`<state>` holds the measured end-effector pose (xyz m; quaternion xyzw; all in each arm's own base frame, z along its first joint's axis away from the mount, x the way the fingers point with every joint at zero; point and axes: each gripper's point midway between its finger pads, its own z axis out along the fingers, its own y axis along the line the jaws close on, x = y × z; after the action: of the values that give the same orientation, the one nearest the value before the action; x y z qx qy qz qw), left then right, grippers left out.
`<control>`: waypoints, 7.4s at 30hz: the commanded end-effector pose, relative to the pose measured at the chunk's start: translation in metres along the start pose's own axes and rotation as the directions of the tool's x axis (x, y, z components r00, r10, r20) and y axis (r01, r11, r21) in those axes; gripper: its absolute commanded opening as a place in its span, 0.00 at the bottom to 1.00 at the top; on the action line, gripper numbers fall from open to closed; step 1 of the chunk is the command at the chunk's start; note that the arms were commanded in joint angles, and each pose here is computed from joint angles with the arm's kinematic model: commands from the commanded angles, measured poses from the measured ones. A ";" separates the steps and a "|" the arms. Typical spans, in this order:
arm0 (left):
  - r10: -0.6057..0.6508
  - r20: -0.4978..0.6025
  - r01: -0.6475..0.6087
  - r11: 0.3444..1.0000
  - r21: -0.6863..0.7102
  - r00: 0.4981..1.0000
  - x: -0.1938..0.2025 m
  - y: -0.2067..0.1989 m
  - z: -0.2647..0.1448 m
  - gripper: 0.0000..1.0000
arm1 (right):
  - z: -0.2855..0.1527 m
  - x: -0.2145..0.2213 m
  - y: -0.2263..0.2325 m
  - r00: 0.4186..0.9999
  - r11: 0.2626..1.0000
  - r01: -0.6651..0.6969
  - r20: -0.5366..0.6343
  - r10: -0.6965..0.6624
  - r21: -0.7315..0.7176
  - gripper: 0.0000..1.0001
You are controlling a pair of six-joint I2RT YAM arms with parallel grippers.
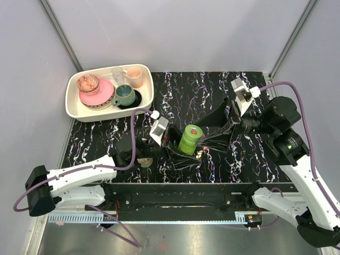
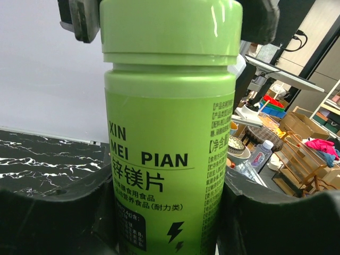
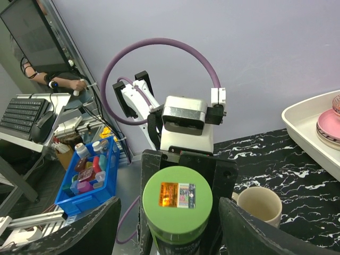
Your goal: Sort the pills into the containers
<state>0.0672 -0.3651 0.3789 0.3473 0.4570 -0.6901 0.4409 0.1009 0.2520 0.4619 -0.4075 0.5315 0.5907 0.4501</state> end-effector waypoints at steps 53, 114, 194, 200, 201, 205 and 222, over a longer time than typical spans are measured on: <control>0.082 0.035 -0.079 0.993 -0.083 0.996 -0.032 0.011 0.007 0.00 | 0.004 -0.003 -0.026 0.995 0.986 -0.095 0.045 0.089 0.137 0.23; 0.111 0.092 -0.120 0.988 0.097 0.990 -0.061 -0.036 0.004 0.00 | -0.016 -0.066 0.017 0.975 0.987 0.052 0.206 -0.082 0.150 0.83; 0.287 -0.043 -0.232 0.667 -0.708 0.957 -0.111 0.108 -0.026 0.02 | -0.011 -0.097 -0.095 0.938 0.831 -0.202 0.347 0.012 0.518 0.90; 0.263 0.040 -0.212 0.851 -0.481 0.964 -0.102 0.051 -0.021 0.02 | -0.020 -0.100 -0.058 0.942 0.883 -0.107 0.330 -0.057 0.457 0.92; 0.245 0.052 -0.198 0.877 -0.438 0.968 -0.100 0.042 -0.019 0.02 | -0.018 -0.095 -0.046 0.951 0.906 -0.066 0.302 -0.070 0.419 0.91; 0.204 0.055 -0.192 0.966 -0.172 0.977 -0.086 -0.006 -0.007 0.00 | -0.016 -0.078 -0.025 0.963 0.946 -0.009 0.259 -0.080 0.325 0.88; 0.163 -0.011 -0.163 0.986 -0.038 0.987 -0.068 -0.013 0.013 0.00 | -0.006 -0.050 -0.008 0.983 0.983 0.025 0.175 -0.057 0.180 0.85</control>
<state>0.0876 -0.3597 0.4083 0.3739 0.4977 -0.6209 0.4764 0.1330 0.2407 0.4974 -0.2932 0.5622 0.5577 0.5356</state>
